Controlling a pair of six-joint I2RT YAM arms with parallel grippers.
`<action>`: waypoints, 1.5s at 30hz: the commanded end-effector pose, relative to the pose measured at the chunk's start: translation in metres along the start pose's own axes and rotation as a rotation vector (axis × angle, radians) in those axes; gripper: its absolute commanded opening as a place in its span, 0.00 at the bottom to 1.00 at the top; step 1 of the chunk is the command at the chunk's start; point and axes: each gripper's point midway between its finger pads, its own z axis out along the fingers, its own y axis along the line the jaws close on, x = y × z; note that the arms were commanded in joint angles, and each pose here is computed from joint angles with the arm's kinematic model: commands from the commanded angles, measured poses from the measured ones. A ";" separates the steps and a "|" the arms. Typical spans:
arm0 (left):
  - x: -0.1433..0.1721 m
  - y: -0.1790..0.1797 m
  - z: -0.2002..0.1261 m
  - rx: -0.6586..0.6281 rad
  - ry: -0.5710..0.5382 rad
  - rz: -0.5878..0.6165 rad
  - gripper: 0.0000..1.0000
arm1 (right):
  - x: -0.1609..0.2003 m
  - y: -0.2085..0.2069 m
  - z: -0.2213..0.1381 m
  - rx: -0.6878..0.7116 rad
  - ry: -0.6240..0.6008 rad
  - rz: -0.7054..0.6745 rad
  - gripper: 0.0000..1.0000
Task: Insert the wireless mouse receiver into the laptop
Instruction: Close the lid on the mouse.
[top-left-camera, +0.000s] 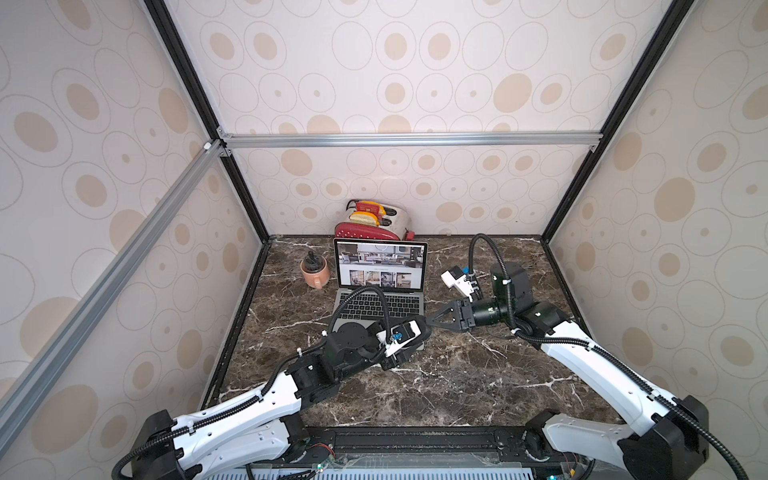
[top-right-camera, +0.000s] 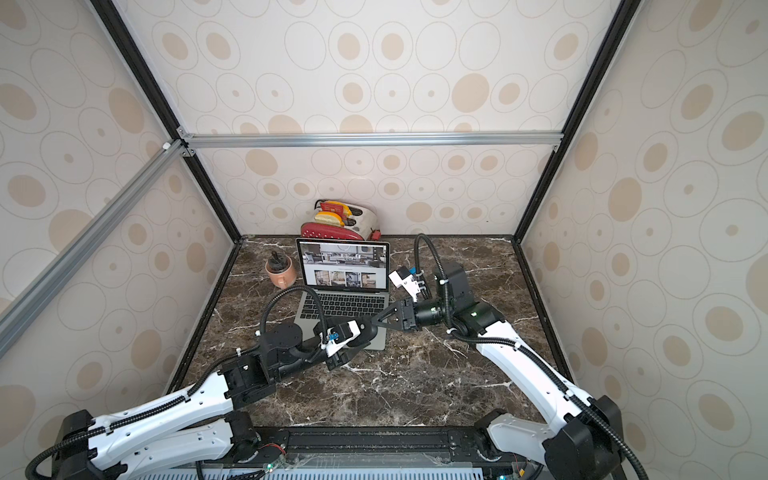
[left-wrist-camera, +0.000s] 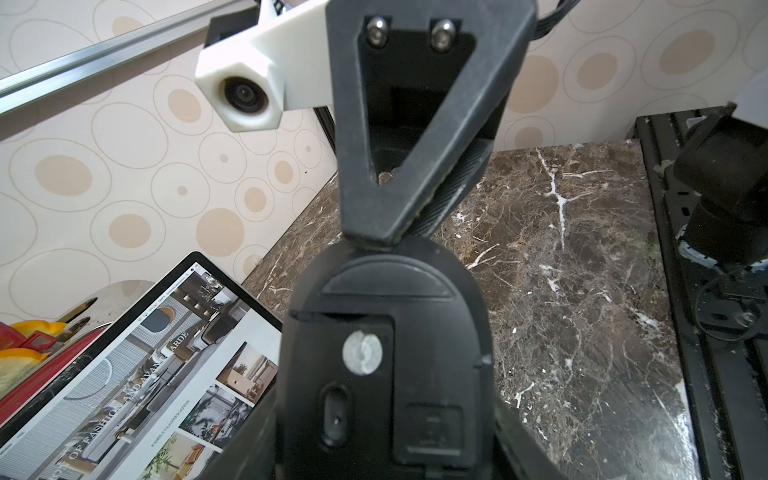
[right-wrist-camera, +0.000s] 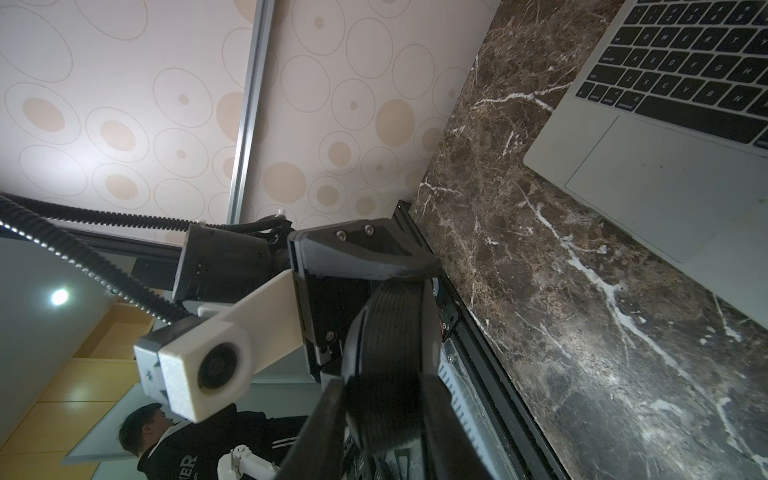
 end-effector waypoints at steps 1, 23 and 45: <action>-0.027 0.012 -0.006 -0.037 -0.093 -0.005 0.00 | 0.014 0.001 0.009 -0.010 0.039 -0.028 0.31; -0.033 0.013 -0.013 -0.040 -0.120 -0.015 0.00 | 0.021 0.010 0.010 0.008 0.039 -0.096 0.44; -0.030 0.010 -0.010 -0.028 -0.107 -0.012 0.00 | 0.007 0.012 0.001 -0.068 0.013 -0.026 0.37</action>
